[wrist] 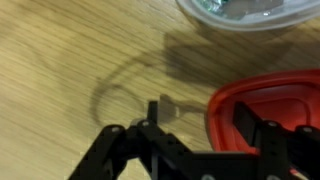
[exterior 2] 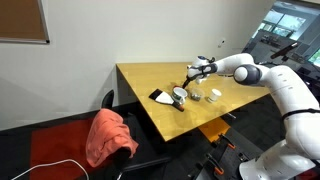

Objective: Open the Tupperware, pour the sweets into it, then close the kid

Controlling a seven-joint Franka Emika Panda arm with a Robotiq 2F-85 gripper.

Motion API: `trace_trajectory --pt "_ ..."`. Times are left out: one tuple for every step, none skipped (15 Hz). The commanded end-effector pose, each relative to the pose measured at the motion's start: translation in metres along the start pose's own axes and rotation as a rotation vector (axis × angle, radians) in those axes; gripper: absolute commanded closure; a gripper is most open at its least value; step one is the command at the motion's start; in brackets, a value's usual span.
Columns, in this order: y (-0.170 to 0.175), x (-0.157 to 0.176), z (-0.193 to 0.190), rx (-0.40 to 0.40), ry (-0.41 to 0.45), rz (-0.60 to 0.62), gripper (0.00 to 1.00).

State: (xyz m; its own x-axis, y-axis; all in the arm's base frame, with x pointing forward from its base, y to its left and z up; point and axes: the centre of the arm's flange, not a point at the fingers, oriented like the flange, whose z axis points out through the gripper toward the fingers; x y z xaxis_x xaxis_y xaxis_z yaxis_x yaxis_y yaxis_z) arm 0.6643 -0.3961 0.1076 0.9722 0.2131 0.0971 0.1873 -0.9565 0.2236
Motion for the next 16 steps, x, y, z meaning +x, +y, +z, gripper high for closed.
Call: trace_trajectory --pt "0.012 0.011 0.01 0.061 -0.008 0.019 0.23" --pt "0.012 0.011 0.012 0.07 -0.011 0.026 0.23" --pt "0.012 0.01 0.013 0.078 -0.012 0.033 0.24" --pt "0.011 0.01 0.015 0.084 -0.015 0.037 0.26" --pt "0.011 0.01 0.016 0.089 -0.019 0.04 0.27" --pt "0.011 0.011 0.017 0.091 -0.019 0.043 0.29" --pt "0.012 0.011 0.017 0.093 -0.021 0.046 0.33" --pt "0.011 0.011 0.018 0.097 -0.024 0.049 0.43" --pt "0.011 0.012 0.019 0.102 -0.026 0.052 0.59" --pt "0.011 0.012 0.019 0.106 -0.028 0.054 0.65" --pt "0.011 0.013 0.019 0.109 -0.029 0.055 0.71" --pt "0.01 0.013 0.02 0.113 -0.03 0.057 0.75" --pt "0.01 0.014 0.02 0.115 -0.031 0.059 0.8" --pt "0.01 0.014 0.02 0.114 -0.029 0.058 0.82" --pt "0.011 0.015 0.021 0.113 -0.028 0.059 0.87" --pt "0.01 0.014 0.022 0.114 -0.03 0.059 0.83"
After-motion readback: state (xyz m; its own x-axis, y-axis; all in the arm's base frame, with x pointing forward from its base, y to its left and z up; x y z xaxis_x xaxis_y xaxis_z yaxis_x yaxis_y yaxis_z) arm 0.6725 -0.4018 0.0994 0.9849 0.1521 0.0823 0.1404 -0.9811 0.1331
